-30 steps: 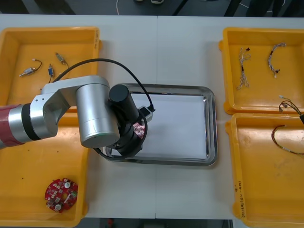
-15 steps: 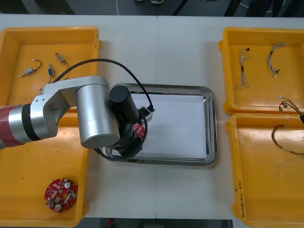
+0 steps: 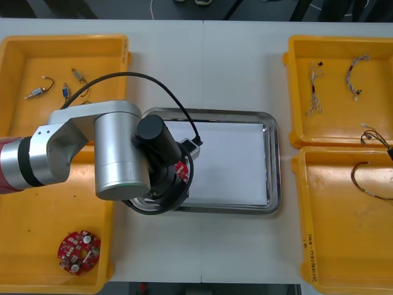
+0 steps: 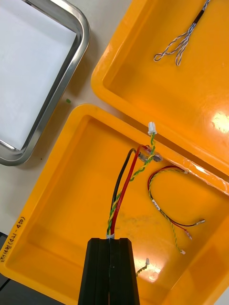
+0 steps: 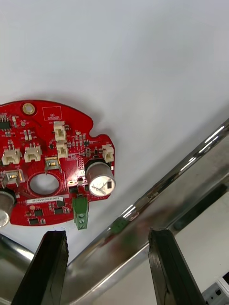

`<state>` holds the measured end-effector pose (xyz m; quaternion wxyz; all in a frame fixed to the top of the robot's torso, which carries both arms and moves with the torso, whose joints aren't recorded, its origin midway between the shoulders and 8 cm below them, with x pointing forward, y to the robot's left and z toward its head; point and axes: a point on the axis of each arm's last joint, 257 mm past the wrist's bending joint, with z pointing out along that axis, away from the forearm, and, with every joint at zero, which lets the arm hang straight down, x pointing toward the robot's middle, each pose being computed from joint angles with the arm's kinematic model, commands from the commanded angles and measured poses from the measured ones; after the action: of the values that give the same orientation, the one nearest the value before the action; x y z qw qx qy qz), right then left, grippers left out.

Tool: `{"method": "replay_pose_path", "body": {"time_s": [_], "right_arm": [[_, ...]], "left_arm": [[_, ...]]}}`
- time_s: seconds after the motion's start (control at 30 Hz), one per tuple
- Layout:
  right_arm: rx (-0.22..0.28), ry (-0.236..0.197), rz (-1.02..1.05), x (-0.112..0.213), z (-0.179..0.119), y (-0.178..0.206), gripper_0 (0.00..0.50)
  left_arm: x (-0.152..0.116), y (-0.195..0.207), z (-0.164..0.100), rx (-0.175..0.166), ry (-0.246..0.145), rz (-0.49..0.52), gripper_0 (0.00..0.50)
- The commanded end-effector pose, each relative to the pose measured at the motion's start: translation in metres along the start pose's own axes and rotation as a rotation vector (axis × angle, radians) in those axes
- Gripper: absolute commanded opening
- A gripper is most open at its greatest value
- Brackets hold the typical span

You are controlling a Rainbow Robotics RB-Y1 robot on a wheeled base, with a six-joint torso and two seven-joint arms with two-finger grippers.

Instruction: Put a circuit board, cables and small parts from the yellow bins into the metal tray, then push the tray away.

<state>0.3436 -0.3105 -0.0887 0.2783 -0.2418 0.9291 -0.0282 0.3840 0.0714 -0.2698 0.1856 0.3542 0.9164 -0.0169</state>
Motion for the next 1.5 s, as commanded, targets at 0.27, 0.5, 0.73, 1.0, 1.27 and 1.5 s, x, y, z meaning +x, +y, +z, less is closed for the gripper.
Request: {"method": "replay_pose_path", "body": {"time_s": [0.27, 0.5, 0.73, 1.0, 1.27, 1.5], "right_arm": [[0.056, 0.010, -0.124, -0.009, -0.012, 0.011, 0.000], [0.046, -0.006, -0.228, -0.022, -0.011, 0.034, 0.000], [0.027, -0.003, -0.352, -0.042, -0.007, 0.060, 0.000], [0.014, 0.036, -0.536, -0.053, 0.004, 0.091, 0.000], [-0.045, 0.083, -0.719, -0.060, 0.024, 0.122, 0.000], [-0.127, 0.065, -0.797, -0.080, 0.035, 0.145, 0.000]], "left_arm": [[-0.006, 0.035, -0.059, -0.047, -0.013, -0.117, 0.500], [-0.007, 0.056, -0.088, -0.050, -0.021, -0.206, 0.500], [-0.002, 0.088, -0.123, -0.082, -0.011, -0.303, 0.500], [0.009, 0.123, -0.160, -0.138, 0.018, -0.409, 0.500], [-0.002, 0.153, -0.179, -0.137, -0.035, -0.545, 0.500], [-0.006, 0.189, -0.185, -0.176, -0.072, -0.662, 0.500]]}}
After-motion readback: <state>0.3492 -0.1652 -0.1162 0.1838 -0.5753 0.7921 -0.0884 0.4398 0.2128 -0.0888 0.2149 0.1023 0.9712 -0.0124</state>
